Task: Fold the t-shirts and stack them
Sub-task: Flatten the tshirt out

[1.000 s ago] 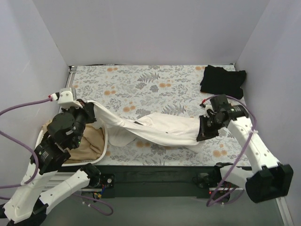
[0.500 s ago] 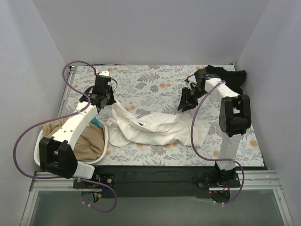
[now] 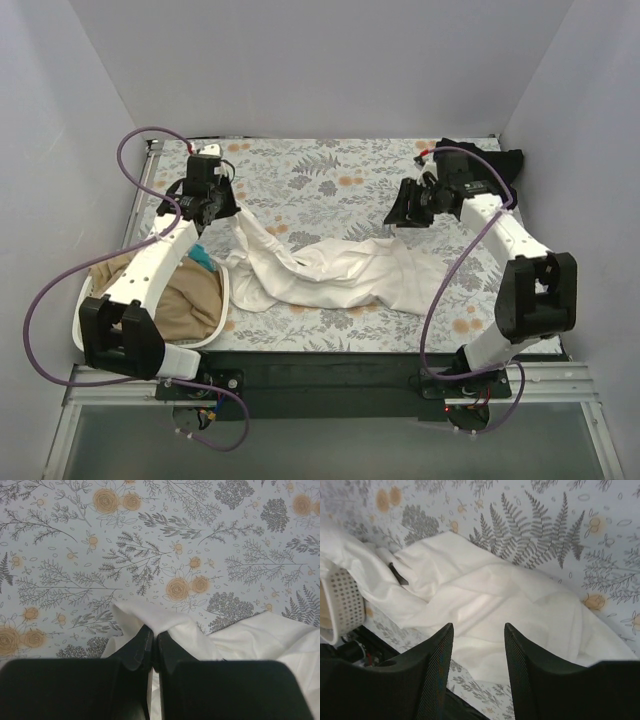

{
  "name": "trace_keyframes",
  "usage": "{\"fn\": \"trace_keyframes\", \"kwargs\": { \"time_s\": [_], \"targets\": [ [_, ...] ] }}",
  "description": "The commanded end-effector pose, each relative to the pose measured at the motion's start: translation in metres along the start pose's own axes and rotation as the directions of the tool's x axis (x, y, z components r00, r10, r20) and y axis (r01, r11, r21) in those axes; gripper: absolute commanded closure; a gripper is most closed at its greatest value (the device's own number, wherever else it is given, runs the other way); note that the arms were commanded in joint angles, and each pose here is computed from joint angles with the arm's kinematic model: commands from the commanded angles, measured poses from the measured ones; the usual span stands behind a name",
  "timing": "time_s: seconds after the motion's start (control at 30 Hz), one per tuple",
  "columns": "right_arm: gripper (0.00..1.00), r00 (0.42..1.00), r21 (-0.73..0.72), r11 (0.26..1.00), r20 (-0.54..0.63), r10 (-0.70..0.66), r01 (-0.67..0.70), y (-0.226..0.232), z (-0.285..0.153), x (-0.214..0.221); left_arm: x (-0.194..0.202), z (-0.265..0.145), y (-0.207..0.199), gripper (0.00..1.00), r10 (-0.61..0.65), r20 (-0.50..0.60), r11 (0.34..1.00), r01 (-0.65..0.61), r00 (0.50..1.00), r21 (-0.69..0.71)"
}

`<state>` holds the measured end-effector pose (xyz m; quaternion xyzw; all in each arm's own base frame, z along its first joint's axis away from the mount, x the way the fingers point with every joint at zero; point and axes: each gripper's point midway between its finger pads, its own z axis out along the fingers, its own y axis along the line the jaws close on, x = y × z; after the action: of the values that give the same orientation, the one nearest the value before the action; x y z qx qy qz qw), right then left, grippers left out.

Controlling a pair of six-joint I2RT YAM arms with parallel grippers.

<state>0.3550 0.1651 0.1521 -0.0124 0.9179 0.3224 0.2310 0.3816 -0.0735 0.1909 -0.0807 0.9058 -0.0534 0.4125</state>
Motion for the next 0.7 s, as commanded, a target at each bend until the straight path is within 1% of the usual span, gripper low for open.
{"fn": "trace_keyframes", "kwargs": {
  "time_s": [0.0, 0.03, 0.2, 0.23, 0.3, 0.47, 0.67],
  "targets": [
    [0.48, 0.995, 0.155, 0.983, -0.011, -0.101, 0.102, -0.021, 0.003, 0.030, -0.007, -0.018, -0.004, 1.00, -0.007, 0.046, 0.999, 0.005, 0.999, 0.039],
    [0.48, 0.995, 0.179, 0.979, -0.030, -0.097, 0.101, -0.029, 0.004, 0.042, -0.008, -0.019, -0.003, 1.00, -0.006, 0.047, 0.999, 0.004, 0.999, 0.040],
    [0.50, 0.993, 0.218, 0.969, -0.057, -0.104, 0.114, -0.040, 0.013, 0.055, -0.005, -0.020, -0.001, 1.00, -0.004, 0.046, 0.999, 0.002, 0.999, 0.034],
    [0.51, 0.993, 0.232, 0.966, -0.073, -0.098, 0.112, -0.046, 0.018, 0.058, -0.004, -0.020, -0.002, 1.00, -0.005, 0.045, 0.999, 0.004, 0.999, 0.036],
    [0.53, 0.992, 0.234, 0.966, -0.080, -0.095, 0.111, -0.049, 0.024, 0.058, -0.002, -0.020, -0.001, 1.00, -0.005, 0.043, 0.999, 0.003, 0.999, 0.035],
    [0.54, 0.991, 0.246, 0.963, -0.105, -0.086, 0.109, -0.060, 0.043, 0.061, 0.000, -0.021, 0.000, 1.00, -0.001, 0.046, 0.999, -0.001, 0.999, 0.036],
    [0.55, 0.992, 0.232, 0.967, -0.098, -0.081, 0.102, -0.058, 0.059, 0.059, 0.000, -0.020, 0.000, 1.00, 0.006, 0.043, 0.999, -0.007, 0.999, 0.038]
  ]
}}
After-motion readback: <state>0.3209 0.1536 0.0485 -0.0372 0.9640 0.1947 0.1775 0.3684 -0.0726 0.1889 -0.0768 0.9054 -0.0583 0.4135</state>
